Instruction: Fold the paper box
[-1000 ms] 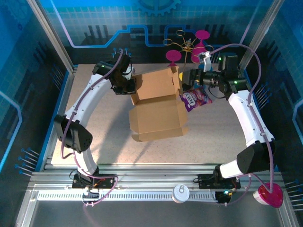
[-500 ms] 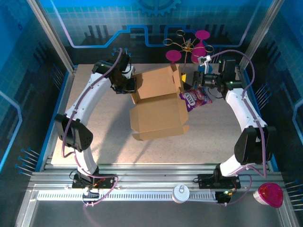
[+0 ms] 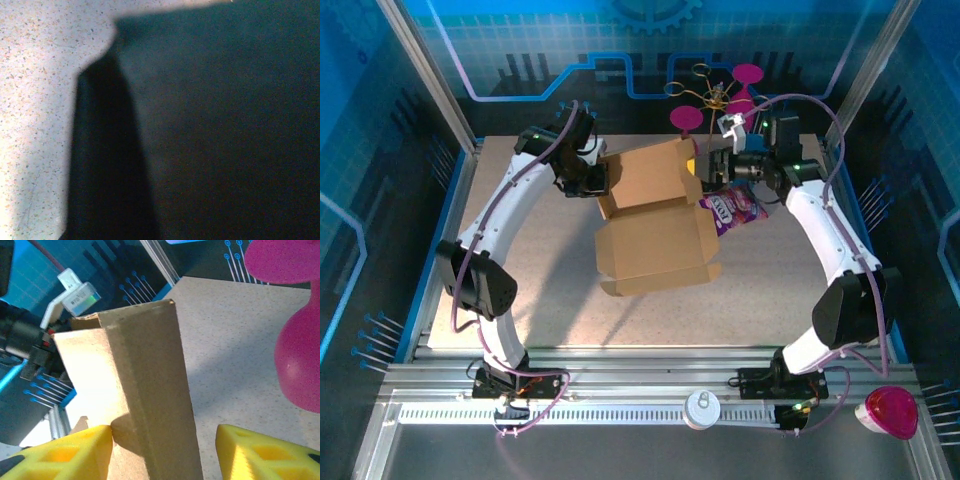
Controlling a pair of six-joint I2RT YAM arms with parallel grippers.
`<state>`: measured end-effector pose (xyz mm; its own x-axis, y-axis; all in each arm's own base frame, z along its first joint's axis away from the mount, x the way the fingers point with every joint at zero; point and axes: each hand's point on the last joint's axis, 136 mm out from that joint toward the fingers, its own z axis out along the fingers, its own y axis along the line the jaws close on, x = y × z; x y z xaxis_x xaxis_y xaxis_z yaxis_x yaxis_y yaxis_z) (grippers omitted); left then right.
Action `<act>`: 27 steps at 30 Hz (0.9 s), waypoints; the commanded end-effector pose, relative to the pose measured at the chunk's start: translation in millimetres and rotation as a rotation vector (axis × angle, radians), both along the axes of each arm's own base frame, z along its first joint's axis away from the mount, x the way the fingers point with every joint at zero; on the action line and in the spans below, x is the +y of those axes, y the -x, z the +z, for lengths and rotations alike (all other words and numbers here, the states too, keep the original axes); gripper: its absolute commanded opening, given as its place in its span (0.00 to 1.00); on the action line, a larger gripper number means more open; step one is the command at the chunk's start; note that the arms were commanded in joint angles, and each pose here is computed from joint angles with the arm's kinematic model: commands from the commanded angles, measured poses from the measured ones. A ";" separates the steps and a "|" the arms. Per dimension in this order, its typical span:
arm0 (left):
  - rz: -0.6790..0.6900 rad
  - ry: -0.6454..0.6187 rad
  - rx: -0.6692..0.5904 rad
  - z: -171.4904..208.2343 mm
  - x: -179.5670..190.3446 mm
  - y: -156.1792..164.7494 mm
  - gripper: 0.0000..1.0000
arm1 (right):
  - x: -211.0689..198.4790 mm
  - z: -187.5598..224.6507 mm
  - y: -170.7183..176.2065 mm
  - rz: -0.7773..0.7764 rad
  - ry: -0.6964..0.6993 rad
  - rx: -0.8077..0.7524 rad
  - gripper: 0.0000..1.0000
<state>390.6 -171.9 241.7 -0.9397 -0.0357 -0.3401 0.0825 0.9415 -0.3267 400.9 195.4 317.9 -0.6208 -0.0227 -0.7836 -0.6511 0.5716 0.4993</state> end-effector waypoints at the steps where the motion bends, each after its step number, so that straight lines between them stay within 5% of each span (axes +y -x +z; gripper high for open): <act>1: -0.017 0.023 -0.002 8.7 -2.1 2.2 0.00 | 1.1 -8.8 -5.2 -0.040 0.127 -0.026 0.54; 15: -0.018 0.022 -0.012 12.6 -1.7 4.9 0.00 | 9.6 -15.8 -9.9 -0.137 0.403 -0.115 0.48; 27: -0.023 0.015 -0.017 14.8 -3.2 8.1 0.00 | 12.7 -27.2 -21.9 -0.226 0.606 -0.141 0.29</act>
<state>388.5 -167.7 239.4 -0.9428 -0.0364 -0.3315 0.0712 0.9491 -0.3068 418.3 215.2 302.1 -0.5269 -0.3247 -0.7854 -0.5583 0.8291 0.0317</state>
